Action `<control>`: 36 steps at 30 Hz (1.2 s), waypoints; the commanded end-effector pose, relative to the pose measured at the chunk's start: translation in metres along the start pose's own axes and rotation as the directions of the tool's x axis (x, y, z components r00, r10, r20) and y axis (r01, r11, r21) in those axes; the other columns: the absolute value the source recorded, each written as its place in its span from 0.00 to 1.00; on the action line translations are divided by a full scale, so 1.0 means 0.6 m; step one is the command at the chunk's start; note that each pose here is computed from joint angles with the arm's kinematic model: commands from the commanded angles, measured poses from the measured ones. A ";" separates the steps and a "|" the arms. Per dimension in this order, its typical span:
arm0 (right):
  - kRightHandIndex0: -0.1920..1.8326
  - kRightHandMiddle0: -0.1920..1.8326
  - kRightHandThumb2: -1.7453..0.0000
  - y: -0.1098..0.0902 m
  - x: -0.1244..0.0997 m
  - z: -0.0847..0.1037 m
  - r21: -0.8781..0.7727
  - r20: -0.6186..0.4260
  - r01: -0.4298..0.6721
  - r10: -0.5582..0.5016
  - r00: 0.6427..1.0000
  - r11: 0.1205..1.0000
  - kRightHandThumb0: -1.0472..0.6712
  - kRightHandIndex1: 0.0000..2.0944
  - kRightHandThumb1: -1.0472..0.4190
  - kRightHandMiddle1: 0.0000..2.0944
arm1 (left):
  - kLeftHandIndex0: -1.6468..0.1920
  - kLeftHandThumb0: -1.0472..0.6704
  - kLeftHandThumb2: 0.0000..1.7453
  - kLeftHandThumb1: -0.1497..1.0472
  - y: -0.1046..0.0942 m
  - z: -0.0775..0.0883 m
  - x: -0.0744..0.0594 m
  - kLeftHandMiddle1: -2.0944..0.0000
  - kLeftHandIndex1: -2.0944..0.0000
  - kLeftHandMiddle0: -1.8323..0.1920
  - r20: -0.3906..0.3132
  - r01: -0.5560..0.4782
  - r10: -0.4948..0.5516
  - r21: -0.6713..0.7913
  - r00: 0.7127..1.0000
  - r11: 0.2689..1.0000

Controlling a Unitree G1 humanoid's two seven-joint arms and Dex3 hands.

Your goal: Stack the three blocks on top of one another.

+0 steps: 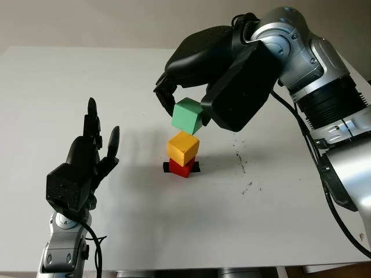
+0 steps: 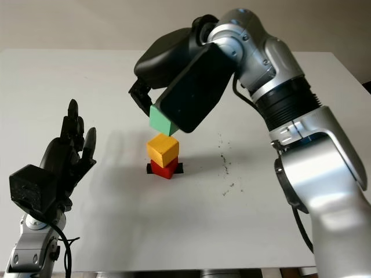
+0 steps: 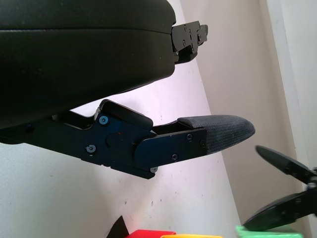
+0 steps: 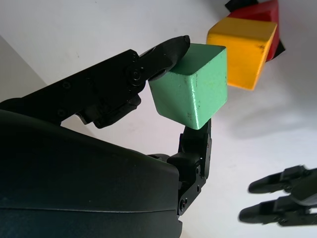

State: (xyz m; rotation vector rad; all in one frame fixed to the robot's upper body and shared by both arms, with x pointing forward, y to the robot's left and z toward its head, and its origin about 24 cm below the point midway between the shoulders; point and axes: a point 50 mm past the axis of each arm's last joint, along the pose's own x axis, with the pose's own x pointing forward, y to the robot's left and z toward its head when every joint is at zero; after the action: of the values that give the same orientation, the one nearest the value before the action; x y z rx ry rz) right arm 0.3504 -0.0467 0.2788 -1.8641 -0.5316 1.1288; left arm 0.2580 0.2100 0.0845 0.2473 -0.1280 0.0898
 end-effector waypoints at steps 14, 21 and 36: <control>0.12 0.19 0.97 0.000 0.008 0.015 -0.030 0.017 -0.018 0.019 1.000 0.999 0.36 0.00 0.08 0.73 | 1.00 0.14 0.34 1.00 -0.001 0.007 0.000 0.98 0.98 0.98 0.022 -0.005 0.006 -0.008 1.000 1.000; 0.13 0.18 0.97 -0.003 0.008 0.017 -0.007 0.034 -0.007 0.007 0.999 1.000 0.37 0.02 0.07 0.79 | 1.00 0.15 0.34 1.00 -0.004 0.007 0.001 0.98 0.98 0.99 0.018 -0.002 0.003 -0.027 1.000 1.000; 0.20 0.29 0.97 0.012 0.014 0.017 0.005 0.042 -0.052 0.052 0.998 0.999 0.37 0.04 0.10 0.70 | 1.00 0.15 0.33 1.00 -0.006 0.003 -0.003 0.97 0.98 0.99 0.016 -0.009 0.009 -0.042 1.000 0.999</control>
State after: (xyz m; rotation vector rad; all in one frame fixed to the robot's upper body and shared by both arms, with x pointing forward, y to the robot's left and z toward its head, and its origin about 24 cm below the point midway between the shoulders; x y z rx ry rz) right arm 0.3448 -0.0379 0.2696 -1.8639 -0.5185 1.1973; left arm 0.2578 0.2064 0.0838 0.2074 -0.1319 0.0919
